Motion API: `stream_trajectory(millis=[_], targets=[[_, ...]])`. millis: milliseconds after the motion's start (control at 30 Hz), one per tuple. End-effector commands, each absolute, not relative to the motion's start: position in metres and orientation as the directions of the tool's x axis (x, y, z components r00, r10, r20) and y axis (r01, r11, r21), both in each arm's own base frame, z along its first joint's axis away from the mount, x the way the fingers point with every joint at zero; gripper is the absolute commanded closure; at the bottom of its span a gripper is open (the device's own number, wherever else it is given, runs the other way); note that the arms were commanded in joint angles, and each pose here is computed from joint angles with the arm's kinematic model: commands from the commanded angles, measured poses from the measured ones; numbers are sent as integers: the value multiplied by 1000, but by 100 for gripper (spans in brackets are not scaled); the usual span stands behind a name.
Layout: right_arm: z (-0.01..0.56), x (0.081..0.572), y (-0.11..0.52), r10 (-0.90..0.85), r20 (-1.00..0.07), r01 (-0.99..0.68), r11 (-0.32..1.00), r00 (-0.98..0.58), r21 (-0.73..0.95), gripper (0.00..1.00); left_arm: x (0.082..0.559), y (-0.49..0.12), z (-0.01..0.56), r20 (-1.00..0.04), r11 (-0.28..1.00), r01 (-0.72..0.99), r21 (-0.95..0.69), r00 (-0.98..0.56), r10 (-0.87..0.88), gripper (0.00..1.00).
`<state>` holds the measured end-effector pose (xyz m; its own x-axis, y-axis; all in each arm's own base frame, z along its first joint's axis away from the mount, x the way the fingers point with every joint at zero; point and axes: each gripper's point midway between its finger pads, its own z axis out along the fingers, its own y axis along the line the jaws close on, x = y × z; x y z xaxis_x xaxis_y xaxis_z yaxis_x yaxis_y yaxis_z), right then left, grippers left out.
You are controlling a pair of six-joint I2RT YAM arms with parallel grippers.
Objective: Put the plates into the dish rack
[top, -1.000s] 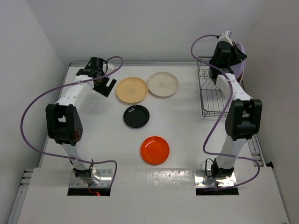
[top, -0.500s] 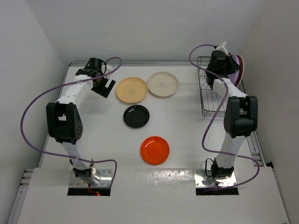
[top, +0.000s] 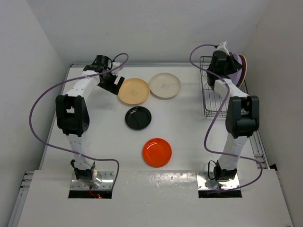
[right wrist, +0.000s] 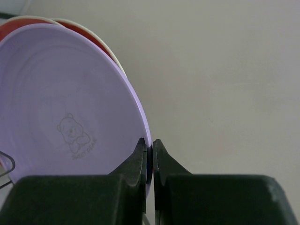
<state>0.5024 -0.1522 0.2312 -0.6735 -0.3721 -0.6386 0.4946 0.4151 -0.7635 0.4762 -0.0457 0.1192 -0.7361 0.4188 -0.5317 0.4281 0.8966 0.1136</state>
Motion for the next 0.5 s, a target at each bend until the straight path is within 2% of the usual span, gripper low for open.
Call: stream_trajectory(millis=[0, 33, 100, 467], targets=[[207, 516, -128, -497, -491, 365, 333, -715, -869, 100, 487, -70, 141, -589, 890, 444, 104, -694, 415, 0], [226, 515, -127, -483, -571, 483, 307, -663, -820, 100, 487, -70, 141, -589, 890, 444, 104, -694, 415, 0], [232, 514, -127, -496, -548, 481, 268, -673, -834, 100, 487, -73, 141, -586, 887, 447, 111, -691, 422, 0], [281, 510, -136, -444, -668, 641, 235, -598, -730, 100, 477, -74, 148, -589, 885, 450, 120, -686, 428, 0]])
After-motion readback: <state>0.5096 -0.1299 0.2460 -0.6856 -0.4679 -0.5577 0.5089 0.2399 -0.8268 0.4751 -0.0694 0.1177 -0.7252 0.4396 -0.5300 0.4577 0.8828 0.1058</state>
